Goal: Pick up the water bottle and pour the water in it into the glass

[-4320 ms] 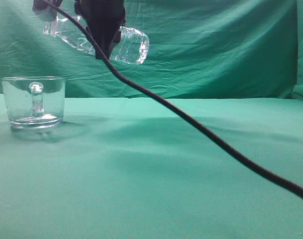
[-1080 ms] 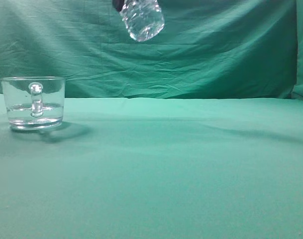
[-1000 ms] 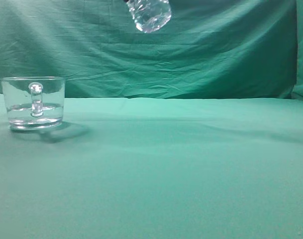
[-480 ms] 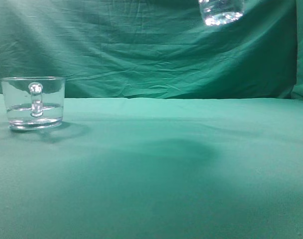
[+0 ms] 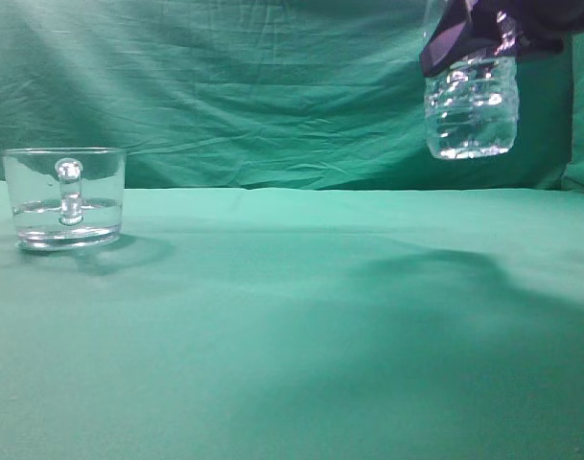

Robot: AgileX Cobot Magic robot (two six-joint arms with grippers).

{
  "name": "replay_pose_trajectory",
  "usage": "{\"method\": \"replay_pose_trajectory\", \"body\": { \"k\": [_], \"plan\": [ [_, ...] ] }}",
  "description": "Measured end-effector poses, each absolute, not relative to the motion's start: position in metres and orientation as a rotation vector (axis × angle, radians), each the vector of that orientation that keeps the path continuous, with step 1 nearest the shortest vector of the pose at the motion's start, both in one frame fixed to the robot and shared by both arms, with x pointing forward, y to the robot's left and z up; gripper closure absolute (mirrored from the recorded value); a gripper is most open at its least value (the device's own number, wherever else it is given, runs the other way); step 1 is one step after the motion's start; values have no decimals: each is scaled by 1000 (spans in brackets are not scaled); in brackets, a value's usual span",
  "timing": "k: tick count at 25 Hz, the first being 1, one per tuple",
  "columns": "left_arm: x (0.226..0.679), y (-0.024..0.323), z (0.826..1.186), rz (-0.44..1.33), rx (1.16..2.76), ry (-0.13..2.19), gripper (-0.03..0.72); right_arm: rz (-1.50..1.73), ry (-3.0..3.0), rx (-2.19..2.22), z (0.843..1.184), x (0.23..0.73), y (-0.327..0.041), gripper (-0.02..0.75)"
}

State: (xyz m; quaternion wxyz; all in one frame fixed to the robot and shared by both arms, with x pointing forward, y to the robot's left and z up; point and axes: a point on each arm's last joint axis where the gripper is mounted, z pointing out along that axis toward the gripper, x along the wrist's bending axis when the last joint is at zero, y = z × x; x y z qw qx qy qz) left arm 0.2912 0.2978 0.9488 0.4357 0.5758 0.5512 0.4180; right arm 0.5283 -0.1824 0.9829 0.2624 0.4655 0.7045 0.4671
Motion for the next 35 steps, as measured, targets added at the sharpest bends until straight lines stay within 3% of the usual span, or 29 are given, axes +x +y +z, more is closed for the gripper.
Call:
{"method": "replay_pose_trajectory", "body": {
  "k": [10,26,27,29,35],
  "plan": [
    [291,298,949,1040,1433,1372,688,1222,2010,1138,934,542,-173,449],
    [291,298,949,1040,1433,1372,688,1210,1985,1204,924,546,-175,449],
    [291,298,949,1040,1433,1372,688,1210,1985,1204,924,546,-175,398],
    [291,298,949,1040,1433,1372,688,1210,1985,1204,924,546,-175,395],
    [291,298,949,1040,1433,1372,688,1217,1976,1235,924,546,-175,153]
  ]
}}
